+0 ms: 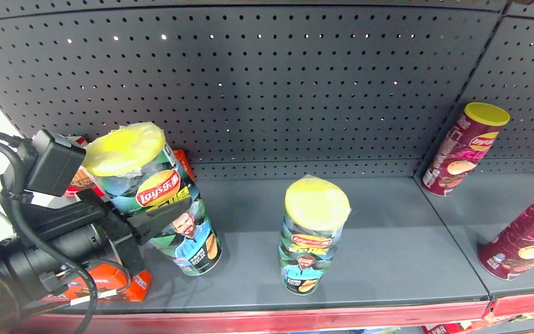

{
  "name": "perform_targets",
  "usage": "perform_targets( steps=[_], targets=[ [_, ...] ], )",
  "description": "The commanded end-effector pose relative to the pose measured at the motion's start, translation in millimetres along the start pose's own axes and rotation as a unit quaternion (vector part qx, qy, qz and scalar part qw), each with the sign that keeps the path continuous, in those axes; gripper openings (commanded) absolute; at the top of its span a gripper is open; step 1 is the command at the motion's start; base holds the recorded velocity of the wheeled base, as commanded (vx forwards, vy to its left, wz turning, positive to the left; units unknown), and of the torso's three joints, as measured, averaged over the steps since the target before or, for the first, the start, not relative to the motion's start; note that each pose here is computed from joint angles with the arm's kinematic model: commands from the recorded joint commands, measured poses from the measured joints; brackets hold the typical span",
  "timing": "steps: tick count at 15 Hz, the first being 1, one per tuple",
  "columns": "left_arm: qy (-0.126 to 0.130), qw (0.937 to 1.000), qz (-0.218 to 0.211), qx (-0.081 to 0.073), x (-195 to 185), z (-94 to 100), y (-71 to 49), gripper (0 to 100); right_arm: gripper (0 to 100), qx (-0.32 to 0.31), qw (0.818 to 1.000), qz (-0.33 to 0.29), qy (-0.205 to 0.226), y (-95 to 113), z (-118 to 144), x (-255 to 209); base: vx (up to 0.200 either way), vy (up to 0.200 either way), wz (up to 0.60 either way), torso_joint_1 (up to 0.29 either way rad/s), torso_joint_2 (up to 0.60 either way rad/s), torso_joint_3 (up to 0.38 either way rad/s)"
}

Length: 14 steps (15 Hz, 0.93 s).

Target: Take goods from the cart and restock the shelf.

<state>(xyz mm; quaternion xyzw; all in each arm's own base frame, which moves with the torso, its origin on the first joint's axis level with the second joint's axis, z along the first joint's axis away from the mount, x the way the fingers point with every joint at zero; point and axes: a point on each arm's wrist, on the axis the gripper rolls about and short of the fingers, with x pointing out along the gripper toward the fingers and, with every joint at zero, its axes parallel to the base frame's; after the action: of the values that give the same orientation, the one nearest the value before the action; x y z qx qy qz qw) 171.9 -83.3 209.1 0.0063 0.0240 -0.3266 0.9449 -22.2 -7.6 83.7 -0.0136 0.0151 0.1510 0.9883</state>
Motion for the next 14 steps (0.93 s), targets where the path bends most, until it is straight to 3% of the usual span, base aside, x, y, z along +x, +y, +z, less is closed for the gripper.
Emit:
perform_targets(
  steps=[1, 5, 7, 9, 10, 12, 13, 14],
  targets=[
    [0.006, 1.0, 0.002, -0.001, -1.2, -4.1, 0.3, 0, 100, 0.0, 1.0, -0.007, -0.018, -0.1, -0.5, -2.8, 0.0, 0.0, 0.0, 0.0, 0.0, 0.0],
    [0.018, 0.9998, -0.01, -0.003, 14.3, -2.0, 1.6, 0, 100, -0.006, 1.0, 0.002, -0.017, 0.3, -0.9, -2.7, 0.0, 0.0, 0.0, 0.0, 0.0, 0.0],
    [0.0, 0.9996, -0.029, 0.0, 30.5, 15.3, 5.4, 0, 100, -0.006, 1.0, 0.002, -0.017, 0.3, -0.9, -2.7, 0.0, 0.0, 0.0, 0.0, 0.0, 0.0],
    [0.012, 0.999, -0.043, -0.002, 43.8, 30.9, 11.5, 0, 100, -0.007, 1.0, 0.002, -0.017, 0.3, -0.9, -2.7, 0.0, 0.0, 0.0, 0.0, 0.0, 0.0],
    [0.043, 0.9971, -0.061, -0.01, 46.9, 45.4, 15.9, 0, 100, -0.007, 1.0, 0.002, -0.017, 0.3, -0.9, -2.7, 0.0, 0.0, 0.0, 0.0, 0.0, 0.0],
    [0.08, 0.9931, -0.085, 0.009, 59.1, 45.7, 20.6, 0, 100, -0.007, 1.0, 0.002, -0.017, 0.3, -0.9, -2.7, 0.0, 0.0, 0.0, 0.0, 0.0, 0.0],
    [0.084, 0.9915, -0.095, 0.031, 78.4, 37.9, 29.9, 0, 100, -0.007, 1.0, 0.002, -0.017, 0.3, -0.9, -2.7, 0.0, 0.0, 0.0, 0.0, 0.0, 0.0],
    [0.059, 0.9917, -0.106, 0.041, 92.0, 38.5, 38.3, 0, 100, -0.007, 1.0, 0.002, -0.017, 0.3, -0.9, -2.7, 0.0, 0.0, 0.0, 0.0, 0.0, 0.0]
  ],
)
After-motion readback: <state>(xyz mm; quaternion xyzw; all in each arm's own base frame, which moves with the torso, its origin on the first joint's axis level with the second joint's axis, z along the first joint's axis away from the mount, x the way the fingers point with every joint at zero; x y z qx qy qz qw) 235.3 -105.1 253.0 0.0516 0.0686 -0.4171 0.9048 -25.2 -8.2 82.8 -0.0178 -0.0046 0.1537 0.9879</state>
